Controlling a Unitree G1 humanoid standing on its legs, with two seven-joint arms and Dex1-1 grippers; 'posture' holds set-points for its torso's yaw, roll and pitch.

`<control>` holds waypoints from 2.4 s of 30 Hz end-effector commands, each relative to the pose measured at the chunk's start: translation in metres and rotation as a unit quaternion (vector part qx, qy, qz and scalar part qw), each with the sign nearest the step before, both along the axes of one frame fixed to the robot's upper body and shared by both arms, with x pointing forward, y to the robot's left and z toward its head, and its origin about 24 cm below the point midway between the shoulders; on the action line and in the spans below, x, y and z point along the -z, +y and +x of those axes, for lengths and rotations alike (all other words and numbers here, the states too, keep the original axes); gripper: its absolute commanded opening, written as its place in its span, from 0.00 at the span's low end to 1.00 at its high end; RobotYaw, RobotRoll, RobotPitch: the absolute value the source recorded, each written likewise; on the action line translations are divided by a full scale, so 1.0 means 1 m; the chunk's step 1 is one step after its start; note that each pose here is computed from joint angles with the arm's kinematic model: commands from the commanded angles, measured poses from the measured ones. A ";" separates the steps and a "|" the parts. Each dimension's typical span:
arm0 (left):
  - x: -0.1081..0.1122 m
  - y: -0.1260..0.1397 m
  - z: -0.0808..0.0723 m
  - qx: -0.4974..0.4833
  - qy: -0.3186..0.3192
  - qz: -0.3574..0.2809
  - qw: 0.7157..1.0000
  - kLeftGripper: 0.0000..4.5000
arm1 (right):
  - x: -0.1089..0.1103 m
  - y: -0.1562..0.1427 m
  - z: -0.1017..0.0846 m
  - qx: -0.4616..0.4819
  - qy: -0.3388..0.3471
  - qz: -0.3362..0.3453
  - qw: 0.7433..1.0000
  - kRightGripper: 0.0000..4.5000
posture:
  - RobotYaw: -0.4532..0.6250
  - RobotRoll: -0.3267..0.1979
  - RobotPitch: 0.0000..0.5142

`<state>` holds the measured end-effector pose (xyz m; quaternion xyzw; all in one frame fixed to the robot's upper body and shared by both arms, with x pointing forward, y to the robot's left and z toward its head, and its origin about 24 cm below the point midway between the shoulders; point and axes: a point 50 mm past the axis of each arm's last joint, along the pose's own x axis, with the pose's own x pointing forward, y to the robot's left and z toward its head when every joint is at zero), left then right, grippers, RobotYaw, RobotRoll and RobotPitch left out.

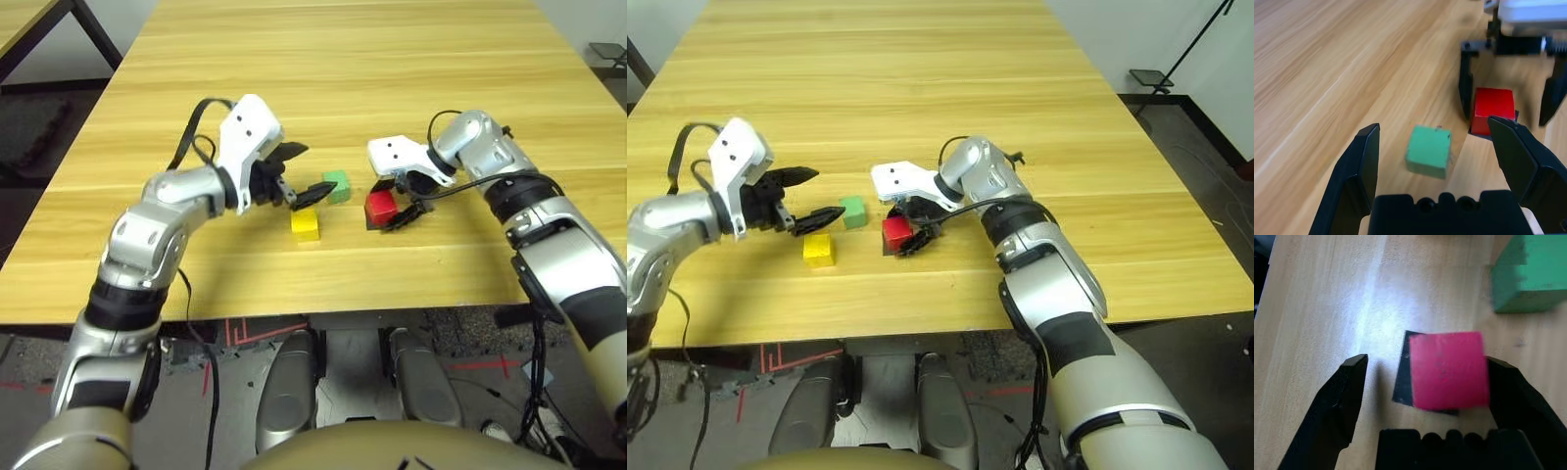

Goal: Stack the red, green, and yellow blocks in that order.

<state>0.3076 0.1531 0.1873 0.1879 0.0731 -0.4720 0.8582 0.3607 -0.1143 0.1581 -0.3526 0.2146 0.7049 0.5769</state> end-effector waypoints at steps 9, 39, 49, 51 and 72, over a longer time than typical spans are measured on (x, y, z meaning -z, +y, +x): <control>0.020 -0.005 0.033 0.071 0.037 0.081 0.993 1.00 | -0.051 -0.111 0.000 0.154 -0.042 0.102 0.982 0.99 | 0.65 0.44 0.20; 0.056 -0.022 0.060 0.061 0.078 0.049 0.994 0.44 | -0.047 -0.133 -0.012 0.250 -0.055 0.171 0.951 1.00 | 0.56 0.55 0.20; 0.006 -0.025 0.048 0.054 0.052 0.069 0.995 0.44 | -0.036 -0.140 -0.013 0.276 -0.051 0.177 0.943 1.00 | 0.59 0.62 0.20; -0.004 -0.030 0.039 0.056 0.062 0.075 0.994 0.44 | -0.032 -0.141 -0.014 0.281 -0.048 0.178 0.942 1.00 | 0.60 0.63 0.21; 0.005 -0.072 0.010 0.082 0.118 0.085 0.986 0.44 | -0.029 -0.129 -0.033 0.178 0.003 0.223 0.958 1.00 | 0.56 0.69 0.26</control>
